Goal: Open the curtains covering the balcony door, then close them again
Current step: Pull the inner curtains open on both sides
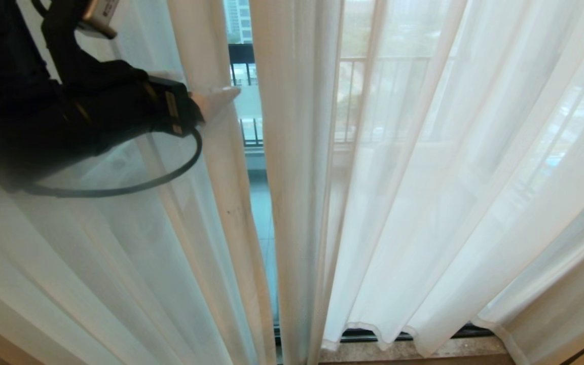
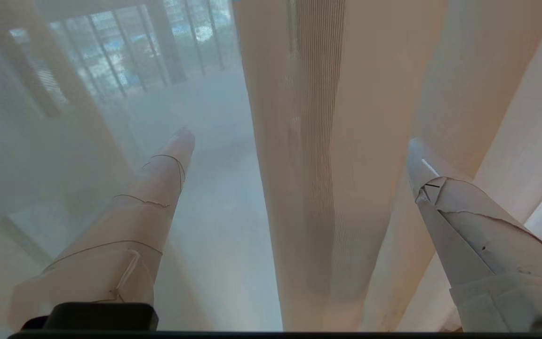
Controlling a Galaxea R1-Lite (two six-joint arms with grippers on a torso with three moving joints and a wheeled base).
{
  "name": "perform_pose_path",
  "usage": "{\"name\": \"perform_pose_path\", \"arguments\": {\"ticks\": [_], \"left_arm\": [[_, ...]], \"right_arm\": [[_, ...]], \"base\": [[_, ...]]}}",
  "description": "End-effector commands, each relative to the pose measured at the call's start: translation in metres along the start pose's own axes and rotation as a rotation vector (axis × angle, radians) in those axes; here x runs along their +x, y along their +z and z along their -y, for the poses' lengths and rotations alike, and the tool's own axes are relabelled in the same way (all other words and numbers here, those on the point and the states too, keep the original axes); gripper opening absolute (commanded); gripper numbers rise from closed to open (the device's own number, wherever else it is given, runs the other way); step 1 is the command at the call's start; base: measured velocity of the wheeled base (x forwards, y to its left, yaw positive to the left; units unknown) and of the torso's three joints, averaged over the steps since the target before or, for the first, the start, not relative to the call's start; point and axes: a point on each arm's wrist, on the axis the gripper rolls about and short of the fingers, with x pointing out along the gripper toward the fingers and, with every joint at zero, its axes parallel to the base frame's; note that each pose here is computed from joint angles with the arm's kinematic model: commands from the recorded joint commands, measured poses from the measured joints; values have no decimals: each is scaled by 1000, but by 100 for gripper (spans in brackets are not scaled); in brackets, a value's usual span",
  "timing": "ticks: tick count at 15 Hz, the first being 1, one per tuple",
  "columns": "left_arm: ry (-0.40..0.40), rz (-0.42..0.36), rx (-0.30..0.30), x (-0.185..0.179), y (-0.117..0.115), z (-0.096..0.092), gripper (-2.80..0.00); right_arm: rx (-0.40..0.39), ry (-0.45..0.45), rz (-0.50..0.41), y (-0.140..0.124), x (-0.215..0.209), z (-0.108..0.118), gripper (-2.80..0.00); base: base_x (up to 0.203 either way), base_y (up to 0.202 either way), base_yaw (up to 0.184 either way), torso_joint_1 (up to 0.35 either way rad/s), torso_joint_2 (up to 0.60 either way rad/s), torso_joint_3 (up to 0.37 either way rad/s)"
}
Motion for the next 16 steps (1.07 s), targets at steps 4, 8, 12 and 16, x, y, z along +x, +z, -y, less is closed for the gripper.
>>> {"name": "perform_pose_path", "arguments": {"ticks": [4,8,12,16], "left_arm": [[37,-19,11,15,-6,-8,0],[100,95,14,32,-6,-14,0],[112,96,15,35,-8,-16,0],[112,94,15,35,-8,-16,0]], "right_arm": [[0,0,1,0,0,0,-280],[0,0,0,0,0,0,-280],[1,0,0,0,0,0,-280],[1,0,0,0,0,0,-280]], "base": [[0,0,0,0,0,0],[0,0,0,0,0,0],[0,0,0,0,0,0],[0,0,0,0,0,0]]}}
